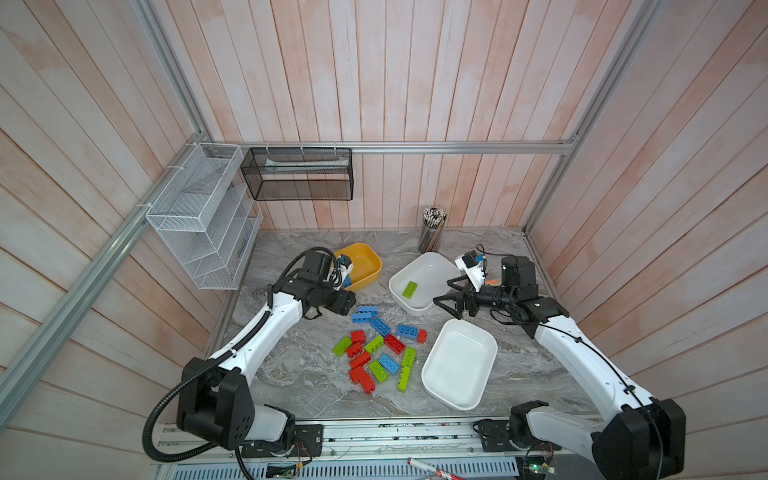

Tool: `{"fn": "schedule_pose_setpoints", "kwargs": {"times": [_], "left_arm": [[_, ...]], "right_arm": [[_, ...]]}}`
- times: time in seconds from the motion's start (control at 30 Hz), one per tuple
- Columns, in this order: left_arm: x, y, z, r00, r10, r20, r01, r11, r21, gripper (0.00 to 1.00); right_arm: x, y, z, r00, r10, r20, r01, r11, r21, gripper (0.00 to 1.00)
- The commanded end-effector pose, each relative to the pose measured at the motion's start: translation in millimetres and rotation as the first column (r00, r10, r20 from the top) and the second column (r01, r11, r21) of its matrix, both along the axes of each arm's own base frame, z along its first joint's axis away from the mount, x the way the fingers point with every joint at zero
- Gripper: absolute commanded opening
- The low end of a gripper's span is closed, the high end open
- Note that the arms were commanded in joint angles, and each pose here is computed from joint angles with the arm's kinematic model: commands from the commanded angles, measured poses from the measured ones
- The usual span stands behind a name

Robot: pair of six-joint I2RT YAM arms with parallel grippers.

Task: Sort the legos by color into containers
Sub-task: 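Move the left gripper to the pile and grasp a lime-green brick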

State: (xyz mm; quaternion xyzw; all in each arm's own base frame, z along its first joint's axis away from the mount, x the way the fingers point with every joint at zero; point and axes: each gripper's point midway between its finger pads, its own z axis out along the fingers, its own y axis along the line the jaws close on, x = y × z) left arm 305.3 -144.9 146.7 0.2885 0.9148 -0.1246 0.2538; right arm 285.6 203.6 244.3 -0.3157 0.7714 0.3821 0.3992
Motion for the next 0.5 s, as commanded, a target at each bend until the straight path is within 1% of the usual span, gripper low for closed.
{"fn": "schedule_pose_setpoints", "kwargs": {"times": [0.0, 0.03, 0.13, 0.2, 0.3, 0.43, 0.47], "left_arm": [[-41, 4, -20, 0.989, -0.131, -0.068, 0.133, 0.991, 0.022, 0.8], [-48, 3, -22, 0.984, -0.164, -0.063, 0.166, 0.986, 0.02, 0.8], [-60, 15, -37, 0.98, -0.181, -0.086, 0.188, 0.979, 0.083, 0.8], [-66, 16, -46, 0.971, -0.219, -0.093, 0.227, 0.969, 0.097, 0.8], [-67, 15, -61, 0.963, -0.247, -0.105, 0.258, 0.959, 0.119, 0.8], [-69, 18, -82, 0.952, -0.274, -0.139, 0.296, 0.938, 0.178, 0.79], [-69, 21, -88, 0.95, -0.276, -0.145, 0.302, 0.931, 0.207, 0.8]], "right_arm": [[-6, 0, 1, 1.0, 0.015, 0.001, -0.015, 1.0, 0.004, 0.98], [-7, 0, 1, 1.0, 0.018, -0.003, -0.018, 1.0, 0.004, 0.98], [-9, -1, 1, 1.0, 0.019, 0.0, -0.019, 1.0, -0.002, 0.98], [-10, -2, 0, 1.0, 0.019, 0.003, -0.019, 1.0, -0.005, 0.98], [-11, -2, -2, 1.0, 0.018, 0.004, -0.018, 1.0, -0.006, 0.98], [-10, -3, -5, 1.0, 0.017, 0.002, -0.017, 1.0, -0.009, 0.98], [-10, -4, -5, 1.0, 0.016, 0.003, -0.016, 1.0, -0.012, 0.98]]}}
